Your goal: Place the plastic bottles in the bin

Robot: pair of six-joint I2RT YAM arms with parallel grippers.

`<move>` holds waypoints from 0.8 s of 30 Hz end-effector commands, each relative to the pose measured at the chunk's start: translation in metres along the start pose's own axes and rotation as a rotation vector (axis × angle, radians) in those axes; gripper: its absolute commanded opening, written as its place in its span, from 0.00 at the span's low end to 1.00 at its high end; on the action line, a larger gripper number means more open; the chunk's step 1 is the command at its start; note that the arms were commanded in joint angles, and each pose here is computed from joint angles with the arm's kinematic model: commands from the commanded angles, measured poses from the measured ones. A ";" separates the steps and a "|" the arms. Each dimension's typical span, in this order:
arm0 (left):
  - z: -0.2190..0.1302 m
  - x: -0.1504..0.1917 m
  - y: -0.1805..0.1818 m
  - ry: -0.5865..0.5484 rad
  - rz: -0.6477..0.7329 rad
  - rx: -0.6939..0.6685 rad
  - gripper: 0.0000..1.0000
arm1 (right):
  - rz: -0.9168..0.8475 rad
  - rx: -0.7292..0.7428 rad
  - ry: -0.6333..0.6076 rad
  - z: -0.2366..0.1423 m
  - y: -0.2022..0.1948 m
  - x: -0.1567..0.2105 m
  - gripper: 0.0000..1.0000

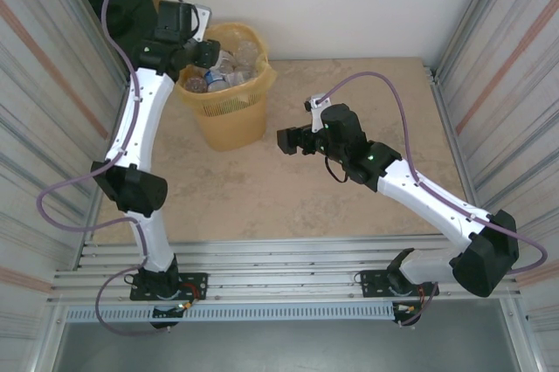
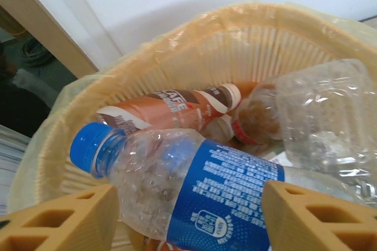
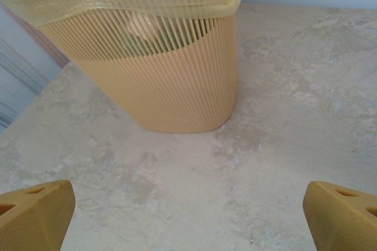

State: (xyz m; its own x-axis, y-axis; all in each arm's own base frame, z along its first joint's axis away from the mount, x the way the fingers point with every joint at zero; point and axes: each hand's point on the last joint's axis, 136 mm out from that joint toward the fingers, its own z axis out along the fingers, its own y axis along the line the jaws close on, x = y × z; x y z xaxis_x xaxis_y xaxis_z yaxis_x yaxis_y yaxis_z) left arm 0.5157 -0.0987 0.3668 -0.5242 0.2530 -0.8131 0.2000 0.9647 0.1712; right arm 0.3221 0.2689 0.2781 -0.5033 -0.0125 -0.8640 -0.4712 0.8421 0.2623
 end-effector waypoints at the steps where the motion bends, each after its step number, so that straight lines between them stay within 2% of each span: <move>1: 0.020 0.011 -0.009 0.045 -0.008 0.060 0.58 | 0.019 -0.015 -0.035 -0.004 0.007 -0.016 0.98; 7: 0.038 -0.002 -0.017 0.007 -0.047 0.104 0.52 | 0.022 -0.009 -0.032 -0.004 0.006 -0.015 0.98; 14: 0.041 -0.026 -0.024 -0.088 -0.098 0.155 0.53 | 0.022 -0.009 -0.036 -0.008 0.006 -0.016 0.98; 15: 0.053 -0.022 -0.027 -0.077 -0.105 0.163 0.54 | 0.022 -0.007 -0.038 -0.009 0.006 -0.017 0.98; 22: 0.021 -0.058 -0.015 -0.191 -0.121 0.141 0.72 | 0.012 0.026 -0.046 -0.016 0.000 -0.020 0.98; 24: -0.009 -0.075 -0.010 -0.252 -0.122 0.133 0.76 | 0.011 0.058 -0.055 -0.020 -0.006 -0.023 0.98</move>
State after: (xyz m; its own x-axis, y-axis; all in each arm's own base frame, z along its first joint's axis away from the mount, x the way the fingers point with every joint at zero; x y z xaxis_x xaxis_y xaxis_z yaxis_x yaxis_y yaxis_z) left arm 0.5661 -0.1304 0.3719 -0.4411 0.1263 -0.8885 0.2588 0.9659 0.0089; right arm 0.3226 0.2642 0.2764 -0.5088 -0.0184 -0.8607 -0.4513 0.8571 0.2485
